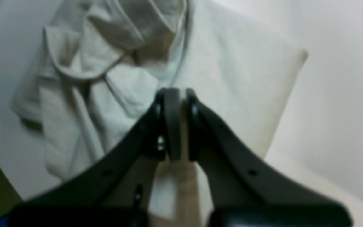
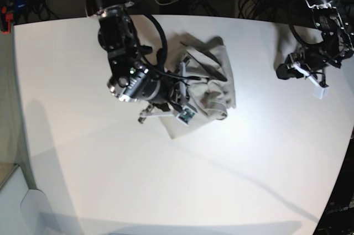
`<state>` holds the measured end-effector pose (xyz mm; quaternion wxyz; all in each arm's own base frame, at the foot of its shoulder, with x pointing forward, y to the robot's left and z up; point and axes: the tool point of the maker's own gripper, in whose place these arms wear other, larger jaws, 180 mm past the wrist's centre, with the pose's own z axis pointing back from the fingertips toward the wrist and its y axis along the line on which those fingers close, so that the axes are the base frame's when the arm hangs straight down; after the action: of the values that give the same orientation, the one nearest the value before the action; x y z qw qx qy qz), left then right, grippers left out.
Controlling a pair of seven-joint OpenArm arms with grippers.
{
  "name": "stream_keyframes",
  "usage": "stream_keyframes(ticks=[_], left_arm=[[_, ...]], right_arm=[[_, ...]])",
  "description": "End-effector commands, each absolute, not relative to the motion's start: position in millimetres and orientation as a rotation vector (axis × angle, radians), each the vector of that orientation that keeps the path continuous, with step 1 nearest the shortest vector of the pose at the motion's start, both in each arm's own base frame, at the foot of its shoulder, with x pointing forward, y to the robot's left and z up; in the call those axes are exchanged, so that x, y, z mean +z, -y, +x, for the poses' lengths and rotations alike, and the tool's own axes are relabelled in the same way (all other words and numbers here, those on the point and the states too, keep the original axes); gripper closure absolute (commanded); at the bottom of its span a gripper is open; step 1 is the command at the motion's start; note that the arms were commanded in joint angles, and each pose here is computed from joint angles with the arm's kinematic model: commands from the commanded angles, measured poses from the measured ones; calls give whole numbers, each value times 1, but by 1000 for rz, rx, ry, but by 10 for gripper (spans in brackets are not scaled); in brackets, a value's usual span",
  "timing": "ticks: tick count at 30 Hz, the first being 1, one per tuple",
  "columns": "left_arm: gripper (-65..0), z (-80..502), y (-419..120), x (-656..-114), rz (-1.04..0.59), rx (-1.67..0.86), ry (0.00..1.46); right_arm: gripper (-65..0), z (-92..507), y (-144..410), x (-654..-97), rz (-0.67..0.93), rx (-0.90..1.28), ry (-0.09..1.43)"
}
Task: Layout the t-shirt on the table in an organized manner, then fold the t-shirt properly
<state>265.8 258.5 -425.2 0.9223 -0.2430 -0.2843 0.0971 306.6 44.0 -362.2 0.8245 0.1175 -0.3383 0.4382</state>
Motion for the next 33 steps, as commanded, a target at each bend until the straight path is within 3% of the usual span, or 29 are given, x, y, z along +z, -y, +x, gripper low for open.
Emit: stream_keyframes(ticks=[1,7,14,20,29,33], left_arm=[[-172,273,-267,-415,-490,198,620],[-172,274,-269,-412,-482,193,627],[-172,277,-268,-409,-484,190,636],[-172,277,-269,-409,-483,190,636],[-171,276,-270,-410,-481,189,635],[-171,278,-270,-406,-476,182,645]], right_arm=[[-23,311,-54,-349,279,948,771],[-23,291,-63,-361,306,971,729],[-20,253,-103,-365,357,1150,701],[-19,237,-121,-335,360,1269,796],[-20,288,-85,-295,286,1076,932],[-22,314,-71,-307,274,988,895]])
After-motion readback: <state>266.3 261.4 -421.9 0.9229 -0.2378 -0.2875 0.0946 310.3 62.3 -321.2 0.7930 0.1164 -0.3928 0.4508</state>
